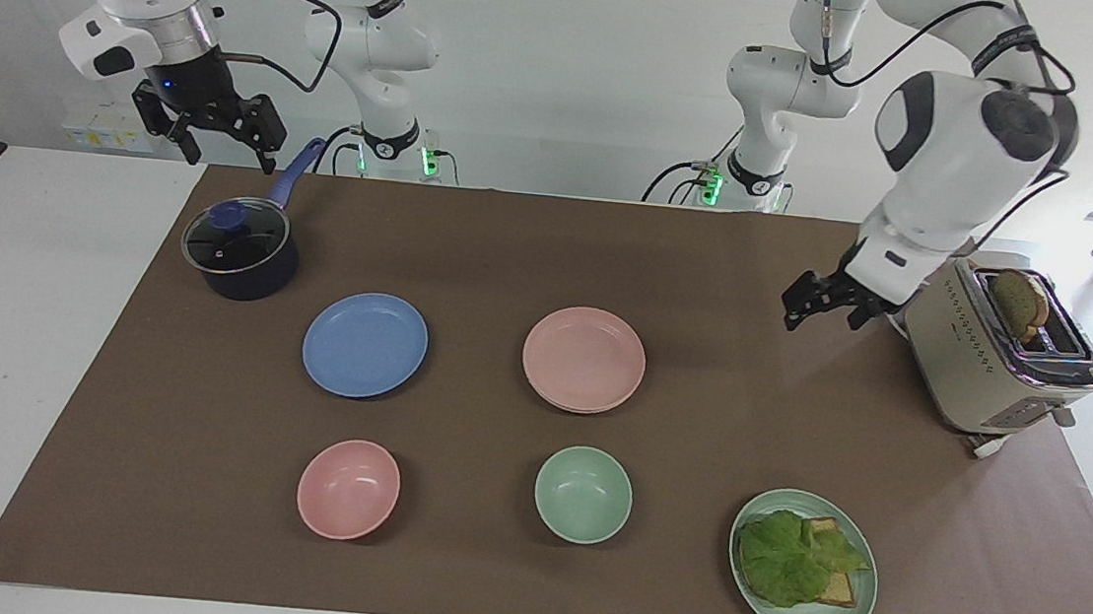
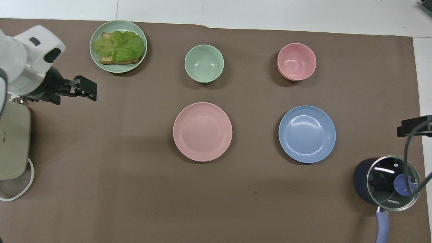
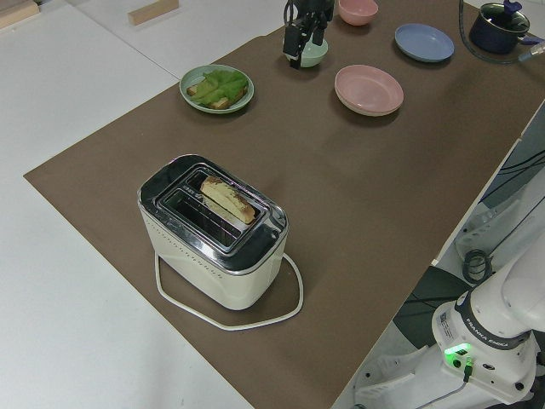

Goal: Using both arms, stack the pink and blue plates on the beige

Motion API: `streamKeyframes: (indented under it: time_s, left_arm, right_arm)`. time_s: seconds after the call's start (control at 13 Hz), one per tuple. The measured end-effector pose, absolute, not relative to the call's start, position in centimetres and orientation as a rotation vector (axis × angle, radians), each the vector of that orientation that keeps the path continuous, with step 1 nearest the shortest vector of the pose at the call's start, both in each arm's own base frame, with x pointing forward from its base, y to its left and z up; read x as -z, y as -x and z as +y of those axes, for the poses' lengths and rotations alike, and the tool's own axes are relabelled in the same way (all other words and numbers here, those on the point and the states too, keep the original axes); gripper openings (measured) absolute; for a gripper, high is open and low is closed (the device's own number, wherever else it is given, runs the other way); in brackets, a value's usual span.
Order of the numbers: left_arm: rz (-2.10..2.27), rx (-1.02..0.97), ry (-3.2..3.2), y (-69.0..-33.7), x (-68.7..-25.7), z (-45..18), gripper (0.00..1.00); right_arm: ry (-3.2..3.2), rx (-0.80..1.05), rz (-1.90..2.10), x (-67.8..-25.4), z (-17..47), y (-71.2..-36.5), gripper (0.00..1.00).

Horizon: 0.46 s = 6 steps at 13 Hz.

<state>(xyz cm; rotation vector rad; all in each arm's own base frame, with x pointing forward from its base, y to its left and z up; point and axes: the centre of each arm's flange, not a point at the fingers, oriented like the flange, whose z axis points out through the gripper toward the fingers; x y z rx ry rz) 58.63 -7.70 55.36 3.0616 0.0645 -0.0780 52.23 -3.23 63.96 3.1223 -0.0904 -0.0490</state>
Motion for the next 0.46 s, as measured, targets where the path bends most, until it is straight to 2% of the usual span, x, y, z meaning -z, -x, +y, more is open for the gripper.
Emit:
streamKeyframes:
  time_s: [0.15,0.46]
  left_arm:
    - [-0.006,0.073,-3.076,-57.9,-58.6,-4.2,1.0]
    - [-0.084,0.025,-3.121,-54.9,-63.4,-2.7,1.0]
  right_arm:
    - [-3.122,0.049,-0.09,-64.0,-3.2,-52.2,1.0]
    - [-3.122,0.049,-0.09,-64.0,-3.2,-52.2,1.0]
